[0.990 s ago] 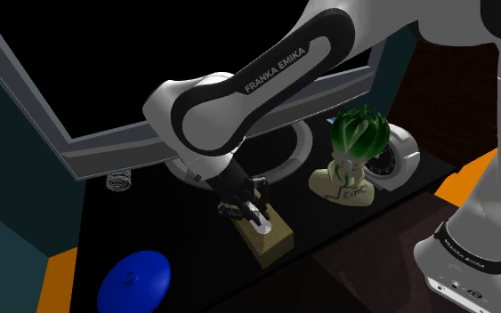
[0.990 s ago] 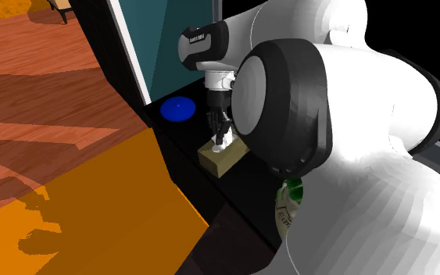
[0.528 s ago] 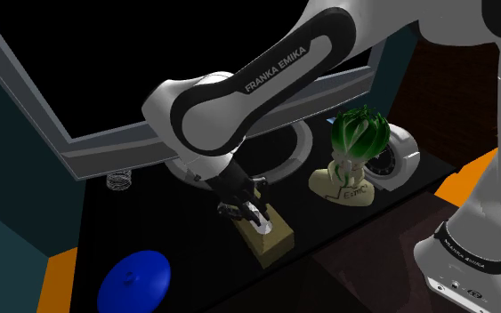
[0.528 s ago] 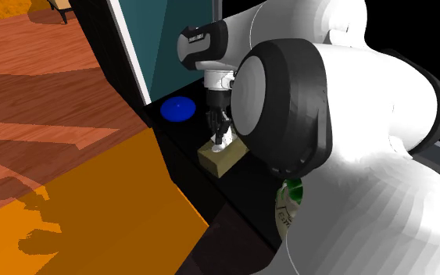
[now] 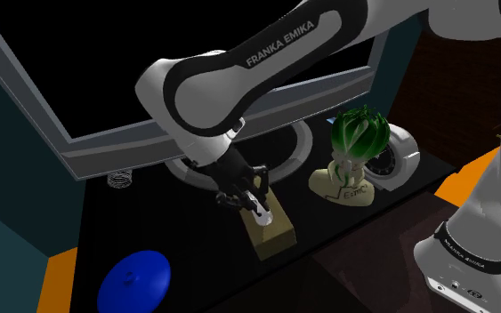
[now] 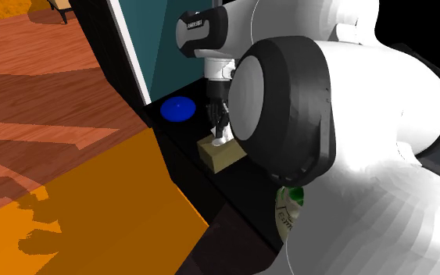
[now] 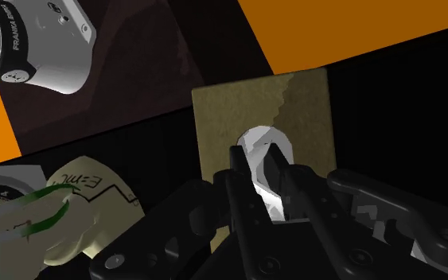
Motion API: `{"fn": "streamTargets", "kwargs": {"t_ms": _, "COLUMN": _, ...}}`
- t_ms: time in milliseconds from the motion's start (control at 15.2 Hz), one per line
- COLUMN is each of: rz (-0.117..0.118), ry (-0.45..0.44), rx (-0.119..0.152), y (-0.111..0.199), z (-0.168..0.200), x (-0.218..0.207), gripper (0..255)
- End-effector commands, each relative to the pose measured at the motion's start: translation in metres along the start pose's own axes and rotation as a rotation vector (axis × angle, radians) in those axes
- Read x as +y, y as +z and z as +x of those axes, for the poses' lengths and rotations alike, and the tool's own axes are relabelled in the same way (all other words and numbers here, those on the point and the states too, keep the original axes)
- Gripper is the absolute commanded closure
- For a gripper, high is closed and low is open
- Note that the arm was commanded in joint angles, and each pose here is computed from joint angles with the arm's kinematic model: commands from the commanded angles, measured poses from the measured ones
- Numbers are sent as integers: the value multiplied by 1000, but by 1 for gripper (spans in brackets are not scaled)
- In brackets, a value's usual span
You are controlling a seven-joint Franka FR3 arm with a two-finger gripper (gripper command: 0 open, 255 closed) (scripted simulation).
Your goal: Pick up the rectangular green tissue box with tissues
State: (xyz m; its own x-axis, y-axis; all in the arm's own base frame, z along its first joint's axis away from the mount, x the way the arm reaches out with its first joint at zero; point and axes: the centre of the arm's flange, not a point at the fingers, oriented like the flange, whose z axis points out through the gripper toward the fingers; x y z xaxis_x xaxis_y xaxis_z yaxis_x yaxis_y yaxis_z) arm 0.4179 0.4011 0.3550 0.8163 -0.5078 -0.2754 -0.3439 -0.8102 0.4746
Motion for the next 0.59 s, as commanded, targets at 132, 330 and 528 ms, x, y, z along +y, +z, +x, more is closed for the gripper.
{"fn": "streamTargets", "kwargs": {"t_ms": 132, "rz": 0, "ry": 0, "rx": 0, "y": -19, "z": -6, "x": 10, "gripper": 255}}
{"fn": "streamTargets", "kwargs": {"t_ms": 330, "rz": 0, "ry": 0, "rx": 0, "y": -32, "z": -10, "x": 18, "gripper": 255}}
{"fn": "streamTargets", "kwargs": {"t_ms": 528, "rz": 0, "ry": 0, "rx": 0, "y": -37, "z": -12, "x": 21, "gripper": 255}}
